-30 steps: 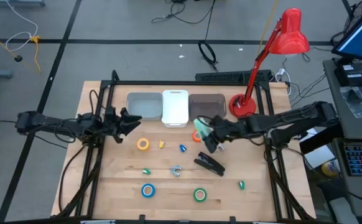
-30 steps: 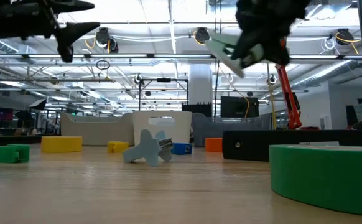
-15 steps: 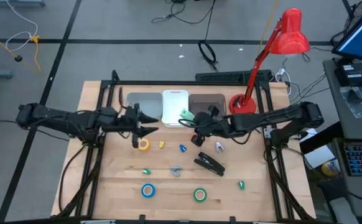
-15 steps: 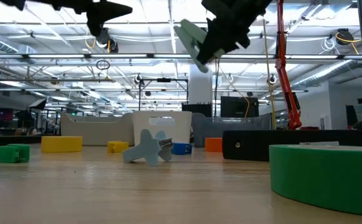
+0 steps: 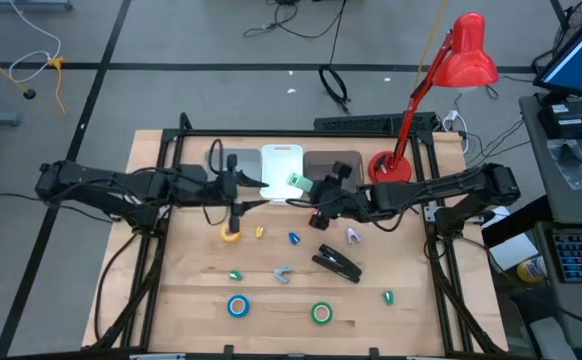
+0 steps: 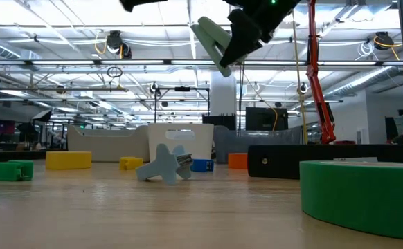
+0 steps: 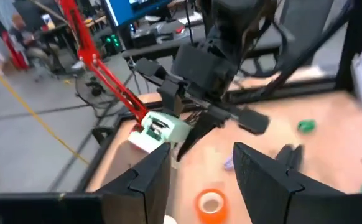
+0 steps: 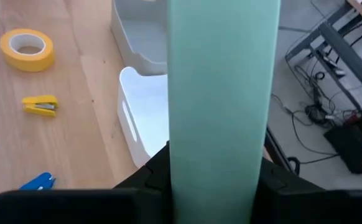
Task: Pick and place Stapler, Stapler remover, tape
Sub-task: Put the light green stapler into the gray bin
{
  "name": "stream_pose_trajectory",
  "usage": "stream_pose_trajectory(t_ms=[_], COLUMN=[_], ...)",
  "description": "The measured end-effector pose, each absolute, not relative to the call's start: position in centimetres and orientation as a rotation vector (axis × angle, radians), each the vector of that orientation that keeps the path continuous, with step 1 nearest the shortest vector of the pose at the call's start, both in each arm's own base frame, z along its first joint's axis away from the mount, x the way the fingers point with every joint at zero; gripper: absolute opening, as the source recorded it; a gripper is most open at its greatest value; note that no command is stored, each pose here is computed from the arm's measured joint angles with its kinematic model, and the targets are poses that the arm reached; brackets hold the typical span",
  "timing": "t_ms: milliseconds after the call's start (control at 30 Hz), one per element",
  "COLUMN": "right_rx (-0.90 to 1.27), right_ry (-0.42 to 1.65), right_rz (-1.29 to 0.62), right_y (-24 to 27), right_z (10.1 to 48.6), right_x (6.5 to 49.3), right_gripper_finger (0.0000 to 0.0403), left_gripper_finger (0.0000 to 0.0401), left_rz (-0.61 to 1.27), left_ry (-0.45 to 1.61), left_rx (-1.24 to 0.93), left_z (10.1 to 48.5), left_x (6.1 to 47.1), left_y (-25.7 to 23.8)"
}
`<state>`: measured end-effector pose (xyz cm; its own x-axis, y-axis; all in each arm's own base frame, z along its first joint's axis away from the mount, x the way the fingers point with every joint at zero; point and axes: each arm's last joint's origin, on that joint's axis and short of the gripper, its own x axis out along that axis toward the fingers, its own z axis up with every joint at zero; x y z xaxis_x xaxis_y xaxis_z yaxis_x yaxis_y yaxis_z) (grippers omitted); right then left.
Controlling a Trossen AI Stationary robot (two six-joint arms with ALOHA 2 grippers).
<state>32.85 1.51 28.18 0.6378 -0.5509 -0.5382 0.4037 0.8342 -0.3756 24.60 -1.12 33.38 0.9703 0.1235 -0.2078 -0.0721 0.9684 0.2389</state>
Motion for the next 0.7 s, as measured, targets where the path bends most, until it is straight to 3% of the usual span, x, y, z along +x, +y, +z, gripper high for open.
stream_pose_trajectory(t_ms=[267, 500, 700], right_rx=[-0.257, -0.288, -0.288], right_ry=[0.712, 0.74, 0.741], right_rz=[-0.544, -0.53, -0.53], right_y=[1.4, 1.4, 1.4], right_z=[28.0, 27.9, 27.9], right_x=[32.7, 32.6, 32.6], right_gripper_finger=[0.0105, 0.0105, 0.0105], left_gripper_finger=[0.0177, 0.0177, 0.0177], left_rz=[0.143, 0.139, 0.126], left_ry=[0.353, 0.417, 0.485], left_rx=[0.41, 0.434, 0.449], left_z=[34.3, 35.9, 34.5], left_x=[27.7, 29.8, 31.2], left_y=[-1.1, -1.2, -1.3])
